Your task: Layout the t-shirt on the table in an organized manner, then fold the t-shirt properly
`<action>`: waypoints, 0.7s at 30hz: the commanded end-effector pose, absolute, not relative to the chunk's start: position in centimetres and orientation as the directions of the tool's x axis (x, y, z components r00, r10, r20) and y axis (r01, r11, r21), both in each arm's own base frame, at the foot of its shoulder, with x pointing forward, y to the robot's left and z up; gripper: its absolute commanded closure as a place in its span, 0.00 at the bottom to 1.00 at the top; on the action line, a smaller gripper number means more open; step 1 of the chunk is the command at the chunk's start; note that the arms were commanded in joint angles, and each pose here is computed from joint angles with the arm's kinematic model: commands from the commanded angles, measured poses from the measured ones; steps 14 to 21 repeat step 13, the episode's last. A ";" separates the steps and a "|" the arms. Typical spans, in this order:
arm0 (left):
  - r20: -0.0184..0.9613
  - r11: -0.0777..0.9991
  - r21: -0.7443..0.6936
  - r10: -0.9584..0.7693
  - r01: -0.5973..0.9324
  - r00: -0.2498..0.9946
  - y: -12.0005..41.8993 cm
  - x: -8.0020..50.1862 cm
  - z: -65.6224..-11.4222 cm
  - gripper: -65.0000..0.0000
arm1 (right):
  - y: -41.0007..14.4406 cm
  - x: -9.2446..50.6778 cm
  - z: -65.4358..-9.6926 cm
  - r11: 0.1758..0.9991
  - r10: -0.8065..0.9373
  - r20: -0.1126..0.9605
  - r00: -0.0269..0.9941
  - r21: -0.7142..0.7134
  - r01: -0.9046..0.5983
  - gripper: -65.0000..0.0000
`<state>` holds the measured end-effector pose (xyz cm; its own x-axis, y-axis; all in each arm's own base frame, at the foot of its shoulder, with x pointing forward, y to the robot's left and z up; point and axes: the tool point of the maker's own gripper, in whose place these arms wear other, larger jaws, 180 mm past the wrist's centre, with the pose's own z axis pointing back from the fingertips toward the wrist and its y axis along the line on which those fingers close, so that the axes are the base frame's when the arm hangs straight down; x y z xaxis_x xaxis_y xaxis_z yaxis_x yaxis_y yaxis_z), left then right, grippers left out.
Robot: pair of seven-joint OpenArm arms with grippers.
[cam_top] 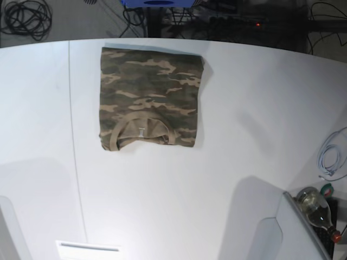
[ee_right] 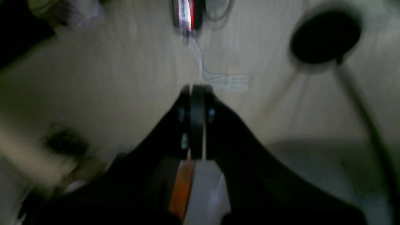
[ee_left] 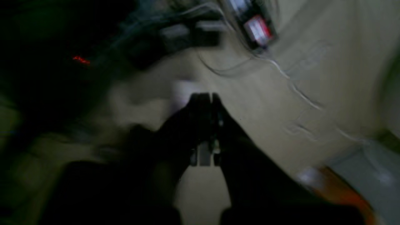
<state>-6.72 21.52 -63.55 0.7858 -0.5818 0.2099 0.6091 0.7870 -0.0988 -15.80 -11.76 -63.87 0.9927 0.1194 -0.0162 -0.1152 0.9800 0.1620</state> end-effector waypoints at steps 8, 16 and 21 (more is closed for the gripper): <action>0.254 0.761 -0.025 -0.623 0.649 0.740 18.4 -2.2 -64.7 1.00 | -11.0 -11.1 -64.0 0.946 0.230 0.178 0.957 0.188 -0.263 0.99; 0.242 0.776 -0.070 -0.596 0.627 0.766 15.5 -2.7 -65.2 1.00 | -12.4 -9.0 -64.4 0.915 0.332 0.184 0.925 0.174 -0.363 0.99; 0.242 0.776 -0.070 -0.596 0.627 0.766 15.5 -2.7 -65.2 1.00 | -12.4 -9.0 -64.4 0.915 0.332 0.184 0.925 0.174 -0.363 0.99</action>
